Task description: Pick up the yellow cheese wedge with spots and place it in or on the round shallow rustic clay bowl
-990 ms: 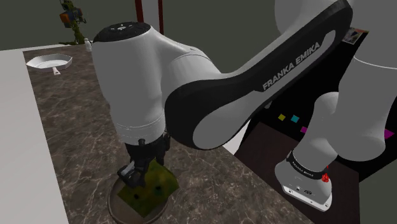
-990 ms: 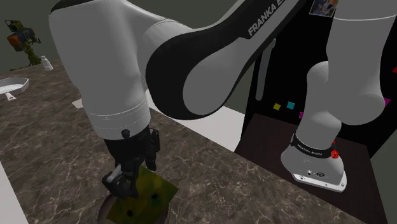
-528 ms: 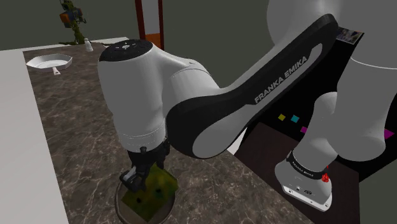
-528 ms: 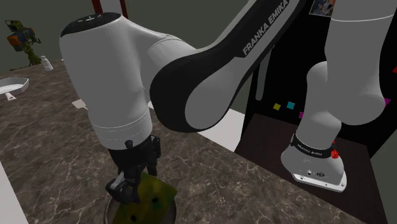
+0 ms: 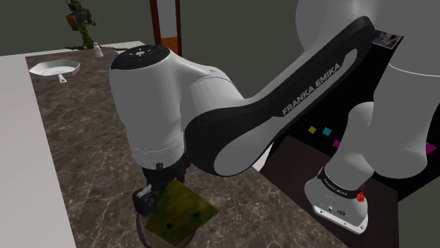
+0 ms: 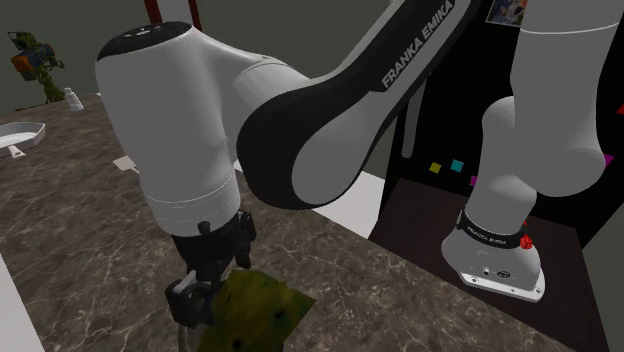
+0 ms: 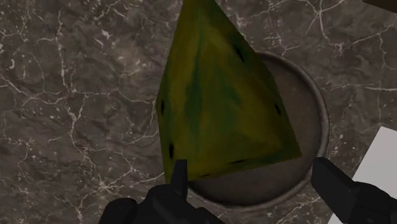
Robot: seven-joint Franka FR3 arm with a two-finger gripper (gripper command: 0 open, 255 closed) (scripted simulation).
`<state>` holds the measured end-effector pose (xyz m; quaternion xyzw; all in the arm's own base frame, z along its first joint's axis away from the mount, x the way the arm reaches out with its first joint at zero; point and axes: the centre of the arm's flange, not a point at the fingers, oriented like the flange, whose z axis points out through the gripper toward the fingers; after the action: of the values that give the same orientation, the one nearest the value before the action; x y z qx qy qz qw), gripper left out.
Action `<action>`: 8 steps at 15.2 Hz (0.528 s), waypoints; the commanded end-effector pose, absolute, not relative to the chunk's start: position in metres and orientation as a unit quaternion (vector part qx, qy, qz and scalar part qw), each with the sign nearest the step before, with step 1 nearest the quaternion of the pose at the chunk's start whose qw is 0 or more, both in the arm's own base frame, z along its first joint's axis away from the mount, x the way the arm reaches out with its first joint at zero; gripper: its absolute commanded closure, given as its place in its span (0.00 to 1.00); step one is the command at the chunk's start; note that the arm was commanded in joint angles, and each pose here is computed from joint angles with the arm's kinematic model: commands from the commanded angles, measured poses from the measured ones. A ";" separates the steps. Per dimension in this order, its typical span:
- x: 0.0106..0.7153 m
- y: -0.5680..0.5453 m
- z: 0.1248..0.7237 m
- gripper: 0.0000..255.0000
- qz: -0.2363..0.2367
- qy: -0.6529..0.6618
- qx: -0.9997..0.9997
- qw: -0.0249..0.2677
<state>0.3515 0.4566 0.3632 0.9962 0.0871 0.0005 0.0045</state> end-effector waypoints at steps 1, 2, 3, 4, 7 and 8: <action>0.351 0.457 0.363 0.00 0.000 0.087 0.996 0.004; 0.352 0.457 0.363 0.00 0.000 0.087 0.996 0.004; 0.352 0.457 0.376 0.00 0.000 0.087 0.996 0.004; 0.352 0.457 0.390 0.00 0.000 0.087 0.996 0.004; 0.352 0.458 0.413 0.00 0.000 0.087 0.996 0.004; 0.352 0.458 0.413 0.00 0.000 0.087 0.996 0.004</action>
<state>0.3523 0.4575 0.4113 0.9962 0.0871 0.0009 0.0041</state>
